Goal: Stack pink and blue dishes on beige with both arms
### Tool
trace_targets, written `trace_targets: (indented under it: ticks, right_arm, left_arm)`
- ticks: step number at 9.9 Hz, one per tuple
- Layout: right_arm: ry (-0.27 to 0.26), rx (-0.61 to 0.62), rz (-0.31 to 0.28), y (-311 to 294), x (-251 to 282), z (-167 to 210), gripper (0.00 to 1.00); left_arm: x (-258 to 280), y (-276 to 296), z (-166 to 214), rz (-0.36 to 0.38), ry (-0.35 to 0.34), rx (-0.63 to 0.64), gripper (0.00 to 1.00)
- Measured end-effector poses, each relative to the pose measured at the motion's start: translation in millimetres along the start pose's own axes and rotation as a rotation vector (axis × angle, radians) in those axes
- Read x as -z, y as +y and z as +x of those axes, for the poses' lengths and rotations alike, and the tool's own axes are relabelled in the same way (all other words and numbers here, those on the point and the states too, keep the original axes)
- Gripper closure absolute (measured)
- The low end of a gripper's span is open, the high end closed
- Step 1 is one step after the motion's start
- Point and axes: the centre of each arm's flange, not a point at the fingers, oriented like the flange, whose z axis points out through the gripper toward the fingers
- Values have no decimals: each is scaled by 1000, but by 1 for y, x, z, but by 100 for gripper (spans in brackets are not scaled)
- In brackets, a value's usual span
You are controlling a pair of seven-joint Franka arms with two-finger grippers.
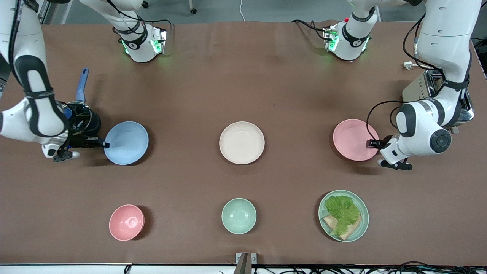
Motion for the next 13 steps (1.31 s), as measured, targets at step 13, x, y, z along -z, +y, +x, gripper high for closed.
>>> trace_targets:
  ticks: [13]
  right_arm:
    - [-41, -173, -63, -228, 144, 76, 96]
  left_arm:
    - [97, 302, 28, -187, 103, 235, 95]
